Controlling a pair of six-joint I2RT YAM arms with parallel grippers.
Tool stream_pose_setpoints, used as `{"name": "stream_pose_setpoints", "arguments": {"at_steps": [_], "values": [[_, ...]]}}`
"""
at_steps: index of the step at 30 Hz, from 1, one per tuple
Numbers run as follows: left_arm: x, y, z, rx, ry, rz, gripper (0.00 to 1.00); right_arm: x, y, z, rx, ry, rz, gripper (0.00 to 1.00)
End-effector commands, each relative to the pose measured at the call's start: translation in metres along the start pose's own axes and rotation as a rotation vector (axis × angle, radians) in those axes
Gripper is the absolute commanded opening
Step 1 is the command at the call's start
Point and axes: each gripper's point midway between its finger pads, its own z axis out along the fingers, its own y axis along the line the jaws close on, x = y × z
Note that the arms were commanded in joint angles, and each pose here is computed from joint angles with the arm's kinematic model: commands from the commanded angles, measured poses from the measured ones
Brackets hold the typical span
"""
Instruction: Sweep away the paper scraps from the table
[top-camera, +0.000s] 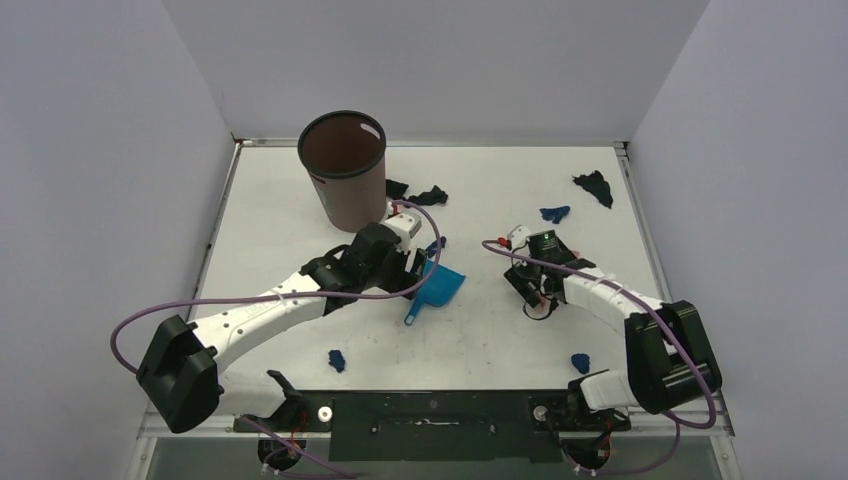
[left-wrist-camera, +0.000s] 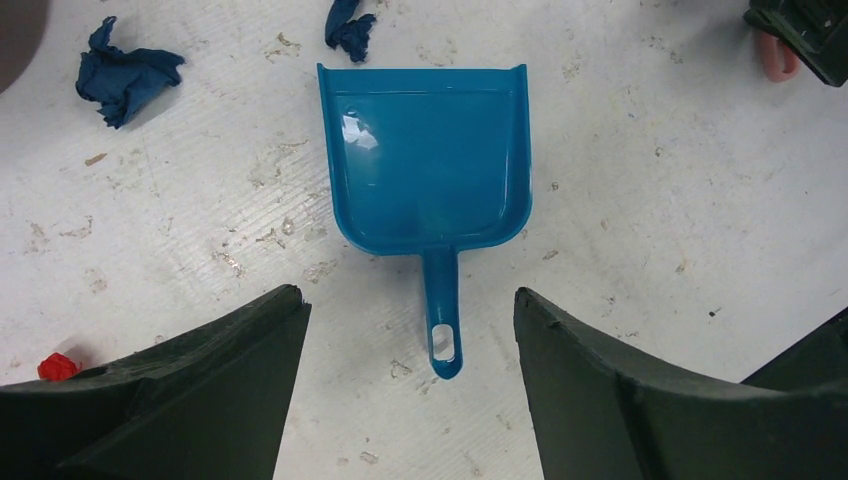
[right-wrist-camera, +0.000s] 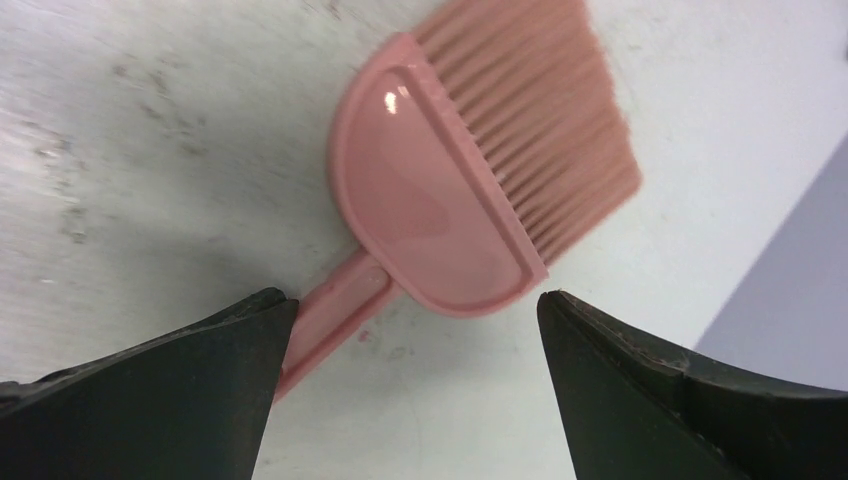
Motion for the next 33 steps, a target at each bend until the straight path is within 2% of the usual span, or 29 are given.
{"name": "stream_pose_setpoints", "arguments": {"at_steps": [1,6,10,15,20,25,33], "values": [[-0.036,-0.005,-0.010,0.031,-0.103,-0.025,0.74,0.052,-0.024,0.001,0.118,0.151,-0.043,0.98],[-0.039,-0.006,-0.008,0.065,-0.097,-0.074,0.74,0.086,-0.043,0.008,-0.027,0.182,0.150,0.91],[-0.041,-0.005,-0.008,0.072,-0.104,-0.082,0.74,0.087,-0.032,0.009,-0.212,0.123,0.190,0.83],[-0.041,-0.003,-0.009,0.069,-0.107,-0.078,0.74,0.083,-0.029,0.012,-0.275,0.085,0.145,0.79],[-0.041,-0.002,-0.009,0.066,-0.112,-0.073,0.74,0.068,-0.050,0.003,-0.368,0.010,0.058,0.75],[-0.040,-0.004,-0.008,0.077,-0.105,-0.071,0.74,0.052,-0.097,0.011,-0.343,-0.048,-0.026,0.77],[-0.040,-0.002,-0.008,0.071,-0.108,-0.059,0.74,0.039,-0.111,0.027,-0.557,-0.102,-0.169,0.85]]}}
